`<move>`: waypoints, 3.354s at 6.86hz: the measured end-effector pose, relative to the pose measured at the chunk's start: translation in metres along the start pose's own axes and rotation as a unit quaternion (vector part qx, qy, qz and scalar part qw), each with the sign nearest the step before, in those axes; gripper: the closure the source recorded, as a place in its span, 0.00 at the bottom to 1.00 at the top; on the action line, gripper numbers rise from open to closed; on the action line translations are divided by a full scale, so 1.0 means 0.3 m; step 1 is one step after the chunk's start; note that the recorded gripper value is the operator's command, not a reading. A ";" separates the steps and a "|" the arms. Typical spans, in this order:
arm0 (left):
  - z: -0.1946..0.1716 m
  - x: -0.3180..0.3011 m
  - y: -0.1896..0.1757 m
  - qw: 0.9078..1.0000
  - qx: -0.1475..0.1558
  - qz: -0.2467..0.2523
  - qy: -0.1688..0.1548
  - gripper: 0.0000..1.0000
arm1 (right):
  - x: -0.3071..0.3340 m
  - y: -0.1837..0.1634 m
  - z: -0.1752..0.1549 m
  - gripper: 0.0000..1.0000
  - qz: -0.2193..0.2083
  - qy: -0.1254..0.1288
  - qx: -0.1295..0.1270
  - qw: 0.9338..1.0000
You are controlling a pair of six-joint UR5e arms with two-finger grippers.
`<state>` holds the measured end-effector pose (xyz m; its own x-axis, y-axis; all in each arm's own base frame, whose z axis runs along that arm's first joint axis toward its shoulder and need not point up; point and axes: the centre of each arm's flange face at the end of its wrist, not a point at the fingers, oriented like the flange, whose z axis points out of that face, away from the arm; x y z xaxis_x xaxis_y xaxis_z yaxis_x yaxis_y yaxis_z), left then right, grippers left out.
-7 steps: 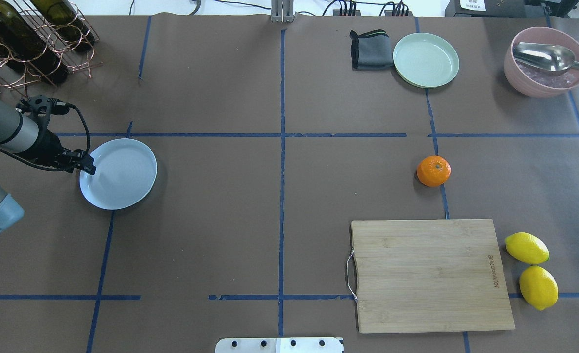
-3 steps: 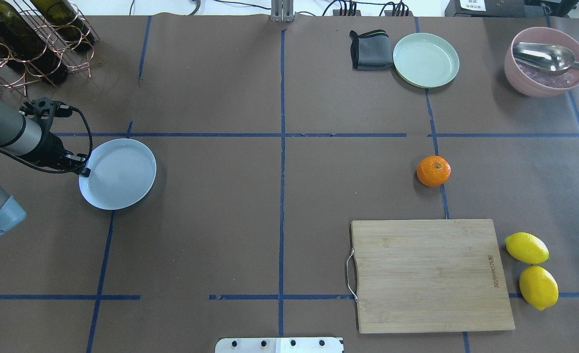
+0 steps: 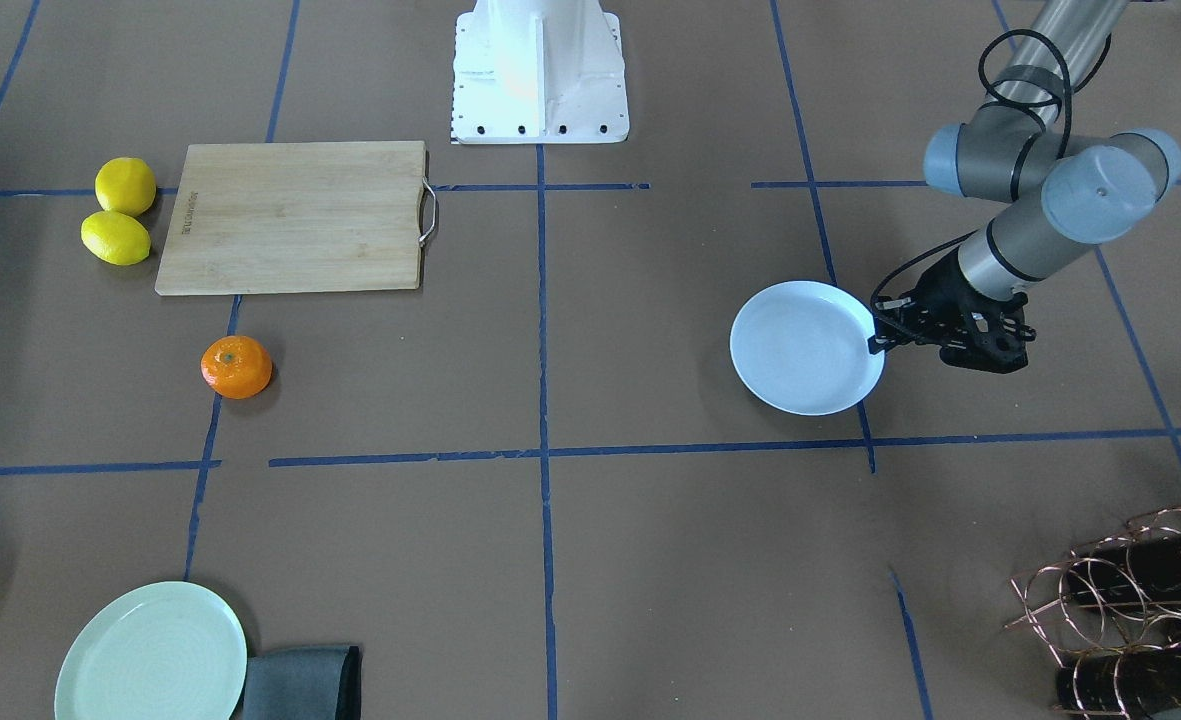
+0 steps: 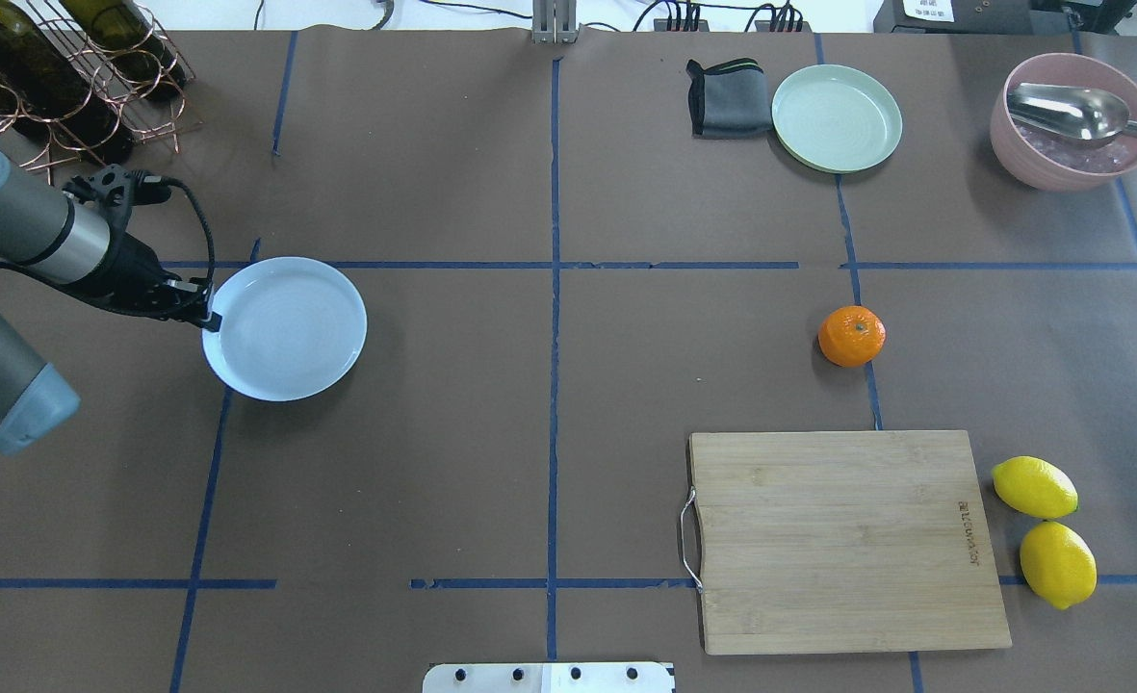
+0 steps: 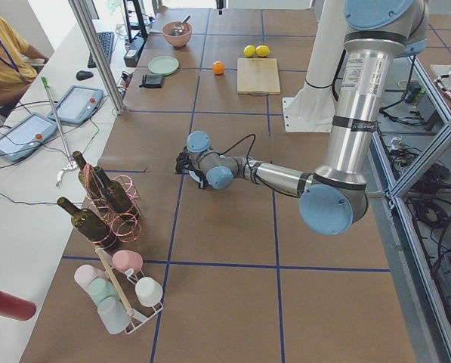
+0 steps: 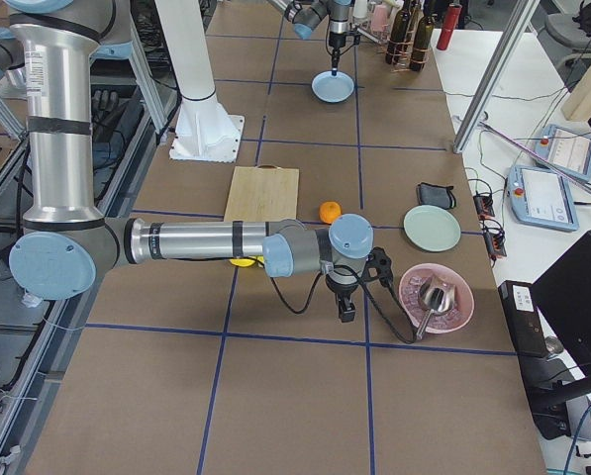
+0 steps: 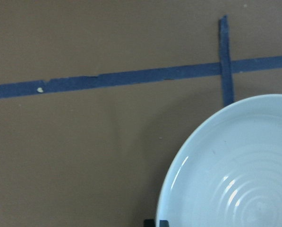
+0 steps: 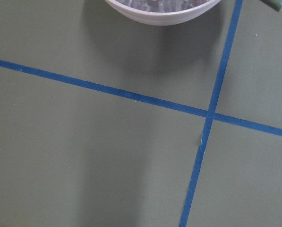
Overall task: Pick orange to plate
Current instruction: 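Push the plate to center with left gripper while right gripper reaches orange, then grasp the orange with the right gripper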
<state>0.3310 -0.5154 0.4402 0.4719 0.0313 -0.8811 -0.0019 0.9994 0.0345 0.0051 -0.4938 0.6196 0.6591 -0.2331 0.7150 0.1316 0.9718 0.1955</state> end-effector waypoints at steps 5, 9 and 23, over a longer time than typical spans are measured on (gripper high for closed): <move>0.273 0.770 0.121 0.994 0.005 -0.095 0.060 1.00 | -0.020 -0.002 0.010 0.00 -0.002 -0.020 -0.003 1.000; 0.409 0.814 0.203 0.994 0.017 -0.097 0.052 0.55 | -0.024 -0.002 0.016 0.00 -0.003 -0.022 -0.004 1.000; 0.296 0.833 0.182 0.989 0.047 -0.081 0.114 0.23 | -1.182 -0.135 0.515 0.00 0.111 -0.044 0.041 0.992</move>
<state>0.5272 -0.4543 0.2638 0.2485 -0.1152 -0.9618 0.1433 0.9863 -0.0811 -0.3484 -0.4558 0.4619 0.5976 -0.0187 0.8016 -0.0735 0.9942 0.0780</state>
